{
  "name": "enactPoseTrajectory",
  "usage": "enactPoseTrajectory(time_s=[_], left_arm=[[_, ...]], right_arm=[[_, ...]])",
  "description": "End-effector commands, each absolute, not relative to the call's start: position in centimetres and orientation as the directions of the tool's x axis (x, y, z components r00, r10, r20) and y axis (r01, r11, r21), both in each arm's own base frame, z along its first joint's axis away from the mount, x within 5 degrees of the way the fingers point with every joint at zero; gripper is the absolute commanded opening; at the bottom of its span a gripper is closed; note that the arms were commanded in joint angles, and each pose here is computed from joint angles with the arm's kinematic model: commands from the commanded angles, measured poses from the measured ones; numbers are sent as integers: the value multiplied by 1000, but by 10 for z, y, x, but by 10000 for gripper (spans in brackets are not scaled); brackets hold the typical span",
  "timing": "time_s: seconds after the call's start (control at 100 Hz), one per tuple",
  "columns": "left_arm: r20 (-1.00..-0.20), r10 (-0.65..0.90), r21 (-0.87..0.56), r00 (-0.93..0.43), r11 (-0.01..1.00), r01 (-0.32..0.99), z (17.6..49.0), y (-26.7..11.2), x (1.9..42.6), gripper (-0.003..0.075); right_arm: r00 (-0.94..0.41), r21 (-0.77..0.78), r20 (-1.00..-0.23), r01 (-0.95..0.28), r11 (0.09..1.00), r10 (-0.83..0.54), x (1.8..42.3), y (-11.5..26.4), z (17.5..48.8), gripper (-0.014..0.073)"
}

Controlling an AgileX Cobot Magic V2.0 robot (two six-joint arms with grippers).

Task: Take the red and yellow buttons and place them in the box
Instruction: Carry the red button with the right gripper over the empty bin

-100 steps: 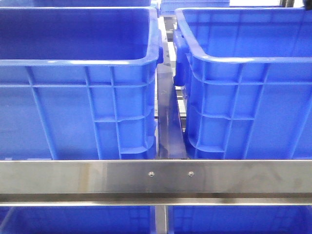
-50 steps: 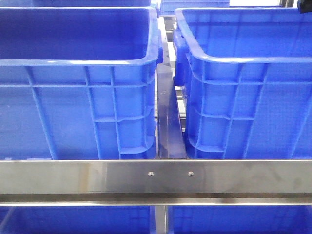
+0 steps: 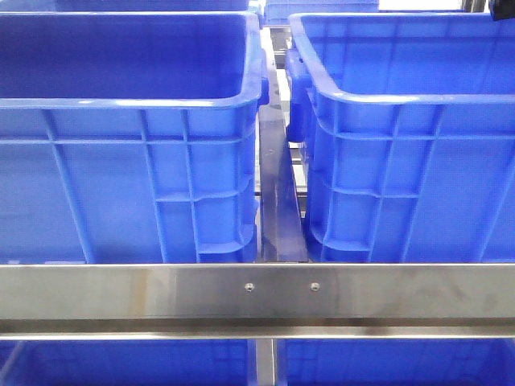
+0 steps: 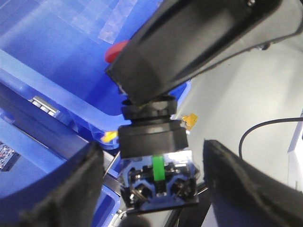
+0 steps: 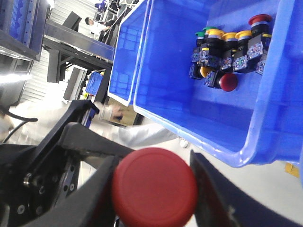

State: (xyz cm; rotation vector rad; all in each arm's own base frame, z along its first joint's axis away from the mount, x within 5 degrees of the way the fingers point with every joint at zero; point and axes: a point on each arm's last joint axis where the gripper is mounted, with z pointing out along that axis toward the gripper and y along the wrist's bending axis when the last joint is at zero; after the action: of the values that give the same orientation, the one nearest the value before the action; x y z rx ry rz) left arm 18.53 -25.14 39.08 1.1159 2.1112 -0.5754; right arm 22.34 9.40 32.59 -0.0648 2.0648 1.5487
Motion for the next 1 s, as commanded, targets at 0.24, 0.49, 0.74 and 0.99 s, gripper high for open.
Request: enactPoseTrajectory(time_s=[0.24,0.49,0.74,0.99], left_arm=[[-807,462,-79,-369,534,842,418,-244,177,463],[-824,432,-76,-368,558,826,426,-233,178,463],[-824,354,-90,-443,690,718,427,-201,213,463],[-812,256,-100,-525,825,556,418,-151,246,463]], right_arm=[[-783,853,-514,-424,304,349,226,91,347,78],[-714,826,-560,-444,348,419,236,68,364,78],[-668,822,-567,-415,390,482,240,38,366,78],[-651,818,-573,-408,406,499,241,31,366,78]])
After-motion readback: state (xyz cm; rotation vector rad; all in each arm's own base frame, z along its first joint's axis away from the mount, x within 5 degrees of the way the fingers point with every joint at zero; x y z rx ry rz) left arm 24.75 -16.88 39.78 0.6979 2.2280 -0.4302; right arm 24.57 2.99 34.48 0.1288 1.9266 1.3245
